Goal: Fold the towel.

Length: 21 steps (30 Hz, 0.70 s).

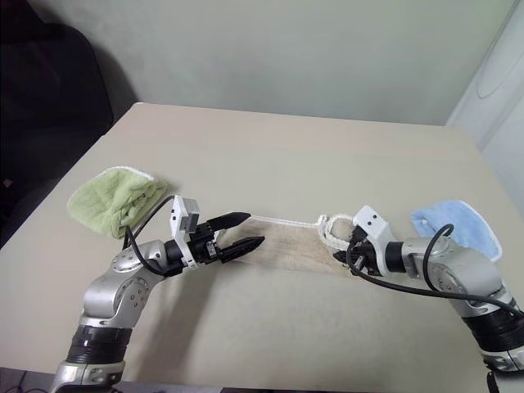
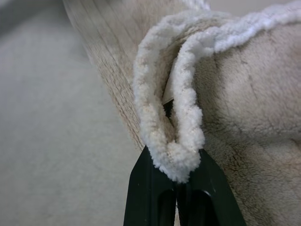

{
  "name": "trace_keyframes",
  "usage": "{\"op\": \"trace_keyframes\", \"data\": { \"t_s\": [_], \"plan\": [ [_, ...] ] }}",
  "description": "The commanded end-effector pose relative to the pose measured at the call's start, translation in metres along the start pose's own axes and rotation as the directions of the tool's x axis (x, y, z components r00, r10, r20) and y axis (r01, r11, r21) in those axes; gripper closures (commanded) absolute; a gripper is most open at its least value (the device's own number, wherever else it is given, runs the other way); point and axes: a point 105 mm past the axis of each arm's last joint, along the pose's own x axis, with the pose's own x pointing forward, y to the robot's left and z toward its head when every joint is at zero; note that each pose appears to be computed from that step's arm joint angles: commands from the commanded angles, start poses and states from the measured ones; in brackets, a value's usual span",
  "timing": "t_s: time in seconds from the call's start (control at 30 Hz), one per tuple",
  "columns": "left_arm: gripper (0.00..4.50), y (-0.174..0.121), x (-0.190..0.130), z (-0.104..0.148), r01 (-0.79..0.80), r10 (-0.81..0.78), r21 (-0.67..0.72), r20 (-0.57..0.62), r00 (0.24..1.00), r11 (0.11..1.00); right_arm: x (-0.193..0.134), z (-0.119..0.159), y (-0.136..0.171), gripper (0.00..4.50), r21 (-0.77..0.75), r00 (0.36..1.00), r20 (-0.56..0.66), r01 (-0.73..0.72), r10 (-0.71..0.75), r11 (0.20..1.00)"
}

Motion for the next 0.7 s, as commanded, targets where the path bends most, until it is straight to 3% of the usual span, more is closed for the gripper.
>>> {"op": "trace_keyframes", "data": {
  "t_s": [0.03, 0.4, 0.57, 0.7],
  "plan": [
    [0.0, -0.001, 0.001, 0.012, 0.003, -0.004, 0.05, 0.026, 1.0, 0.999, -0.002, 0.012, -0.001, 3.82, -0.035, 1.0, 0.029, -0.002, 0.003, 0.999],
    [0.0, -0.002, -0.001, 0.011, 0.0, -0.001, 0.045, 0.023, 1.0, 0.999, -0.017, 0.031, 0.006, 0.04, -0.041, 0.99, 0.133, -0.034, 0.039, 0.999],
    [0.0, 0.0, -0.005, 0.013, -0.008, 0.007, 0.048, 0.024, 1.0, 0.999, -0.045, 0.035, -0.017, 0.04, -0.003, 0.98, 0.185, 0.075, -0.073, 0.997],
    [0.0, 0.002, -0.004, 0.01, -0.009, 0.009, 0.042, 0.018, 1.0, 0.999, -0.05, 0.024, -0.04, 0.92, 0.052, 0.971, 0.17, 0.159, -0.166, 0.986]
  ]
}}
